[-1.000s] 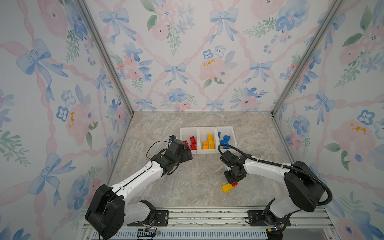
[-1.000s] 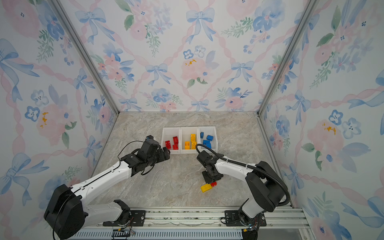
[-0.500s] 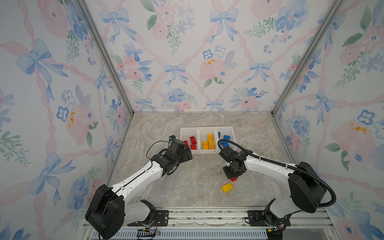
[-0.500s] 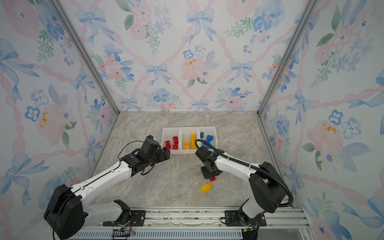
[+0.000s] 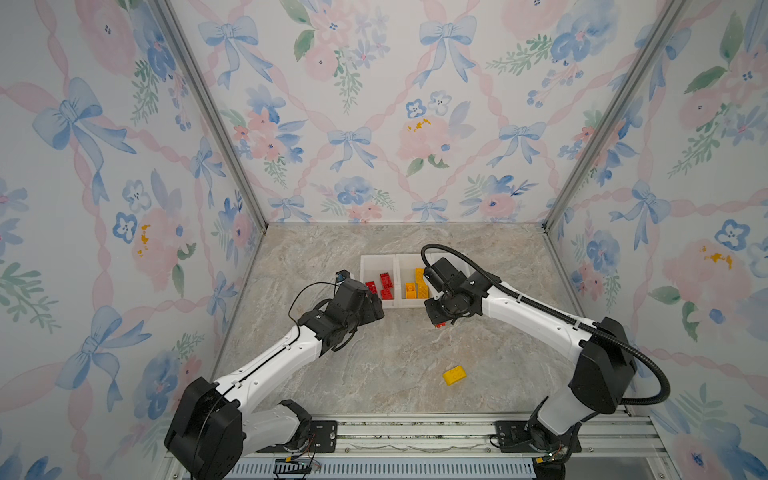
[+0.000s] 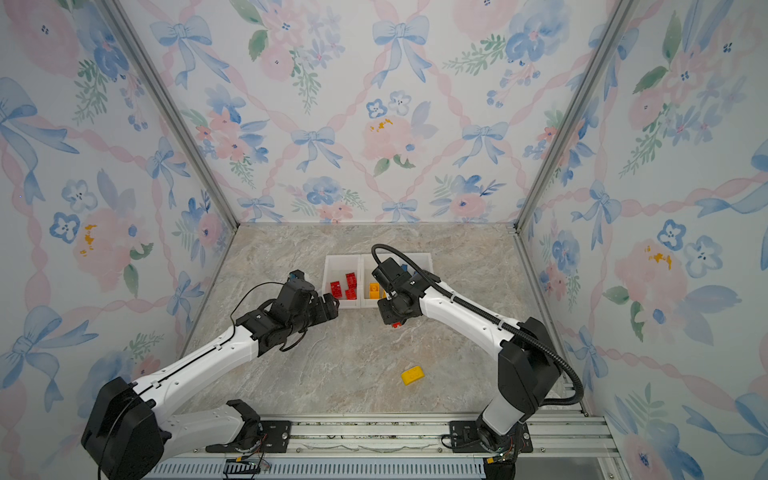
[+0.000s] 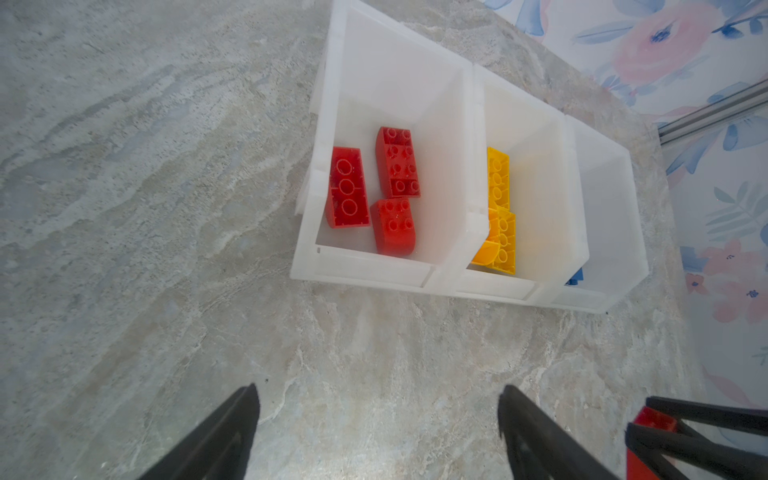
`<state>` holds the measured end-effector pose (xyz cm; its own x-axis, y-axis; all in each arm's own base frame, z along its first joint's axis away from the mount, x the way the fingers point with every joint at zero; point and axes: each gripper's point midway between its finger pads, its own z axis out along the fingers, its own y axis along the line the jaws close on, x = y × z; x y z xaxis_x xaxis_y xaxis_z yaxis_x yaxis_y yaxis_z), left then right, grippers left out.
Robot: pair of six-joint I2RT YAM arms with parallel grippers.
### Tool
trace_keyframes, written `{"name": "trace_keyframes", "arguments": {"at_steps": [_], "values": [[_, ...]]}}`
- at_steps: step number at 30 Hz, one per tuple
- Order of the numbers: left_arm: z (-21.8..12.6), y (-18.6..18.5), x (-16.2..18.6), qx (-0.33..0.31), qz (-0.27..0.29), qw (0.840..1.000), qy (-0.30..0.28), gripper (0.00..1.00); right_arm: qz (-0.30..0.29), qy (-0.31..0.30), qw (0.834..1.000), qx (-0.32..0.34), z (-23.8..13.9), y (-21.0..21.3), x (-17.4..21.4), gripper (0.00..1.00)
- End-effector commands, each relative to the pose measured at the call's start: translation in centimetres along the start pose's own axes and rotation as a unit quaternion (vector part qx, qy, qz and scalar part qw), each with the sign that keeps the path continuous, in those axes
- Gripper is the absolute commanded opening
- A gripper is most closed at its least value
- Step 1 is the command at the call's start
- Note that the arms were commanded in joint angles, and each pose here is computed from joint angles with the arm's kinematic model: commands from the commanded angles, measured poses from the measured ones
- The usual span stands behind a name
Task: Sort the legos into containers by color
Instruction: 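Carry the red brick into the nearest-end bin and release it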
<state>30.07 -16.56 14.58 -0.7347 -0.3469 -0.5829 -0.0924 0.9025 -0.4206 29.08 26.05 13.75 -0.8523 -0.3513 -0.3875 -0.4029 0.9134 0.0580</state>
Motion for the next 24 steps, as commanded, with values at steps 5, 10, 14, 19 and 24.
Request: {"name": "trace_keyframes", "arguments": {"at_steps": [5, 10, 14, 19, 24], "values": [[-0.8, 0.9, 0.2, 0.003, 0.004, 1.000, -0.009, 0.92, -0.022, -0.024, 0.998, -0.050, 1.1, 4.2, -5.3, 0.30], [-1.2, 1.3, 0.3, 0.006, -0.001, 1.000, -0.014, 0.92, -0.027, -0.045, 0.996, -0.074, 1.6, 6.3, -9.0, 0.30], [-1.5, 1.4, 0.4, 0.009, -0.006, 1.000, -0.016, 0.92, -0.030, -0.061, 0.994, -0.082, 2.2, 7.4, -11.5, 0.30], [-1.8, 1.6, 0.4, 0.011, -0.011, 1.000, -0.020, 0.92, -0.032, -0.074, 0.993, -0.087, 3.3, 8.2, -14.0, 0.31], [-1.8, 1.6, 0.4, 0.010, -0.014, 1.000, -0.021, 0.92, -0.028, -0.079, 0.992, -0.094, 5.2, 8.7, -16.1, 0.31]]}}
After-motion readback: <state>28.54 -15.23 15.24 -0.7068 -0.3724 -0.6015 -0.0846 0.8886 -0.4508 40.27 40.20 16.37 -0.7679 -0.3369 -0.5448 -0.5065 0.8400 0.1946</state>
